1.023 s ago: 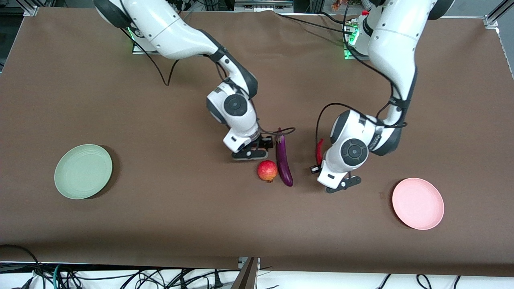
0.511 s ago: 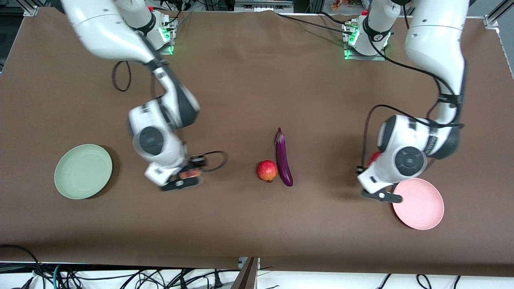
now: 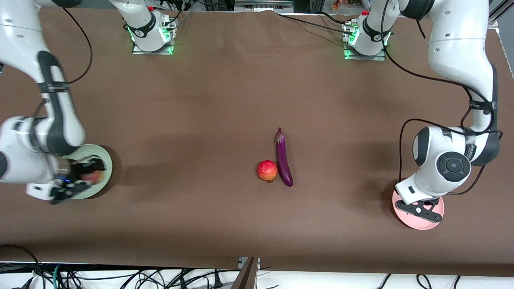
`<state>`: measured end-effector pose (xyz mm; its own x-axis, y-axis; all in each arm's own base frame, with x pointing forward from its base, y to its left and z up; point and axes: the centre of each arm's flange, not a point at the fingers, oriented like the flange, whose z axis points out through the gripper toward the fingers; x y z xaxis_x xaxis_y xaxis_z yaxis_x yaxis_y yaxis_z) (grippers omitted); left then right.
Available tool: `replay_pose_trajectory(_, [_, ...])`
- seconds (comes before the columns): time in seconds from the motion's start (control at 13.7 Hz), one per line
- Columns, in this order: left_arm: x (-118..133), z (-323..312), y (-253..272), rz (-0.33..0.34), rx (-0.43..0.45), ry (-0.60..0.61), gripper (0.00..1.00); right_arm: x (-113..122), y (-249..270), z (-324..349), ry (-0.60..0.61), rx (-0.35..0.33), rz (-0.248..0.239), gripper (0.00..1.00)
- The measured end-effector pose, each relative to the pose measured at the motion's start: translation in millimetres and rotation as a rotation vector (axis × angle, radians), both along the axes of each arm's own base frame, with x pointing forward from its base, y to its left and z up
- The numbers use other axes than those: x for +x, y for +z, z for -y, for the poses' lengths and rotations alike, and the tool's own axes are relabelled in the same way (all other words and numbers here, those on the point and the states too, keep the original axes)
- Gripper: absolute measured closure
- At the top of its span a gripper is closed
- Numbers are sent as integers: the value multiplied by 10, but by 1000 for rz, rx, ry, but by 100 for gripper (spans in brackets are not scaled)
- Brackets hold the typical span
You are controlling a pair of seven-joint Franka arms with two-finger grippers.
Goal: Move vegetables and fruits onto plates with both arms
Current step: 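Carry the chili to the pink plate while the right gripper carries the peach, then release the chili on the pink plate while the right gripper releases the peach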
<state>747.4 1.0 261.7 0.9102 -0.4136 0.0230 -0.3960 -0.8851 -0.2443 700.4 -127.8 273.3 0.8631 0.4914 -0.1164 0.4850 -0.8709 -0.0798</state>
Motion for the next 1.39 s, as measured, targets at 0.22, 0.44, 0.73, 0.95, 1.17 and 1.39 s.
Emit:
replay_pose_trajectory(0.22, [76, -77, -170, 8, 6, -18, 72, -129, -132, 651, 46, 18, 26, 22])
replay_pose_trajectory(0.44, [93, -178, -194, 15, 9, -28, 57, -191, -508, 859, 52, 35, 25, 22])
replay_pose_trajectory(0.73, [139, -173, -98, 33, -26, -16, 16, -172, -731, 782, 61, 49, 27, 22])
replay_pose_trajectory(0.95, [34, 281, -37, -70, -200, 82, 0, -172, -742, 777, 51, 49, 26, 15])
replay_pose_trajectory(1.17, [-155, 1036, 149, -167, -266, 231, 0, -80, -574, 626, 7, 53, 47, 0])
replay_pose_trajectory(1.39, [-374, 1913, 303, -185, -306, 304, 0, 80, 27, 90, -66, 89, 39, 0])
